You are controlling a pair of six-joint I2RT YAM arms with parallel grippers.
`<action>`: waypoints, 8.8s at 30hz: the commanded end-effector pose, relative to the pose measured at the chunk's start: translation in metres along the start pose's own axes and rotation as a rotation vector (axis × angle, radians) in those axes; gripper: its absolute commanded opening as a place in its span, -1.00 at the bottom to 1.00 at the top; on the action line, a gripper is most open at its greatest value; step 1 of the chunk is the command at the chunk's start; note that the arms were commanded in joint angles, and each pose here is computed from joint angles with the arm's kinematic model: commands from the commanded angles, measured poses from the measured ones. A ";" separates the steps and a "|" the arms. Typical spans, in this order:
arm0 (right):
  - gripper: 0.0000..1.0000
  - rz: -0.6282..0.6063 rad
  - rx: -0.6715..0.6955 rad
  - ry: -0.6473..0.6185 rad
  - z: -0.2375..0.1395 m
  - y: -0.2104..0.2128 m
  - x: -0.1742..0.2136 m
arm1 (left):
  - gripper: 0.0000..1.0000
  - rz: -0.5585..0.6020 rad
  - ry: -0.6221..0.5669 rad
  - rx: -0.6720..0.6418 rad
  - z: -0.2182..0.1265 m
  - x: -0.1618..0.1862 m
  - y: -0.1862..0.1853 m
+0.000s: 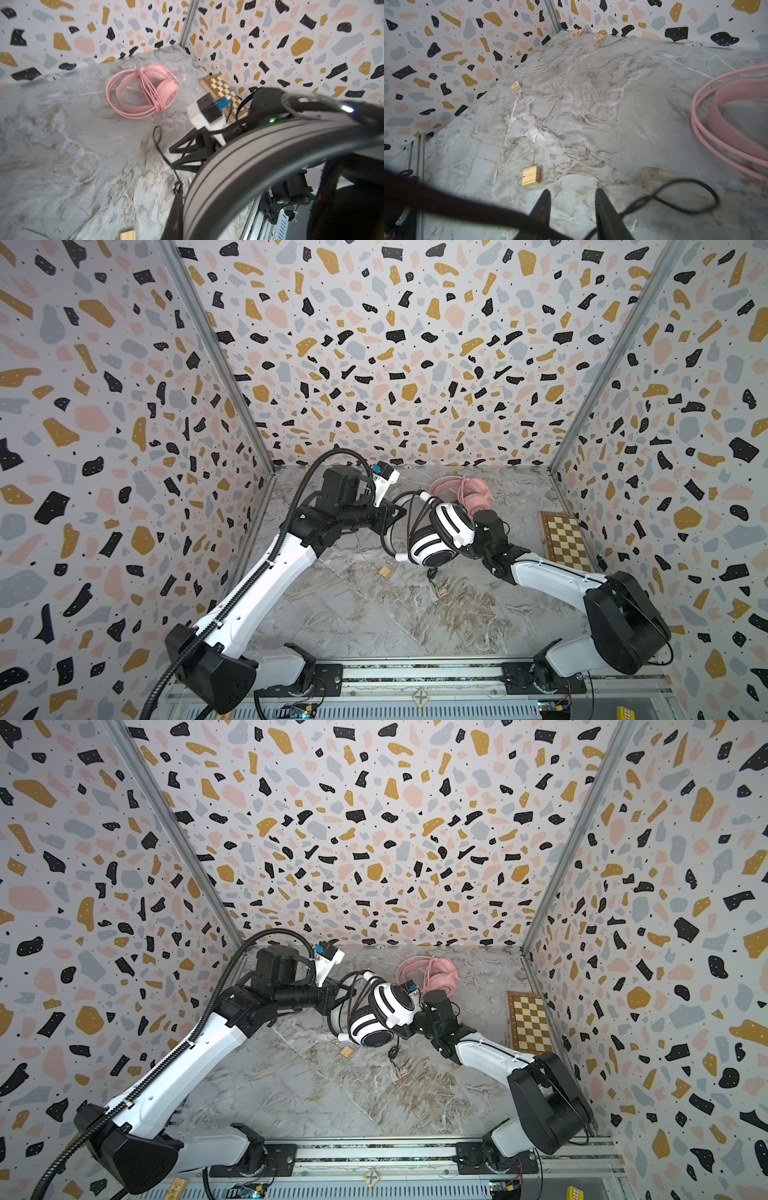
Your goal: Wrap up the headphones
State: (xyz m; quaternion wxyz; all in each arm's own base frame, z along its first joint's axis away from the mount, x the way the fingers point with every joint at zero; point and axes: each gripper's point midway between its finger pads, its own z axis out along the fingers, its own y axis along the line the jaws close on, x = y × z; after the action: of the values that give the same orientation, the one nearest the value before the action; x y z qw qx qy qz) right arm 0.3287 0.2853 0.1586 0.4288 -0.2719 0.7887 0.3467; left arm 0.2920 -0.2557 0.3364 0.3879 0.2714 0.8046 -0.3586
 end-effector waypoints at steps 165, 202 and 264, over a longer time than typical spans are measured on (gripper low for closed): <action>-0.40 0.094 -0.029 -0.039 -0.021 -0.016 -0.035 | -1.00 0.024 -0.233 -0.060 -0.042 -0.048 -0.002; -0.65 0.229 -0.238 -0.091 -0.007 0.001 0.003 | -1.00 -0.022 -0.312 -0.081 -0.056 -0.085 0.005; -0.86 -0.444 0.163 0.005 -0.084 0.122 -0.100 | -1.00 -0.030 0.124 -0.979 0.011 0.055 0.175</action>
State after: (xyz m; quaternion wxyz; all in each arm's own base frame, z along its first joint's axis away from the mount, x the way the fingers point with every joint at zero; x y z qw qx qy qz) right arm 0.2391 0.3158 0.2876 0.4749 -0.3958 0.7521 0.2283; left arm 0.3892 -0.1518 0.2244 0.4170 0.0233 0.9076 0.0434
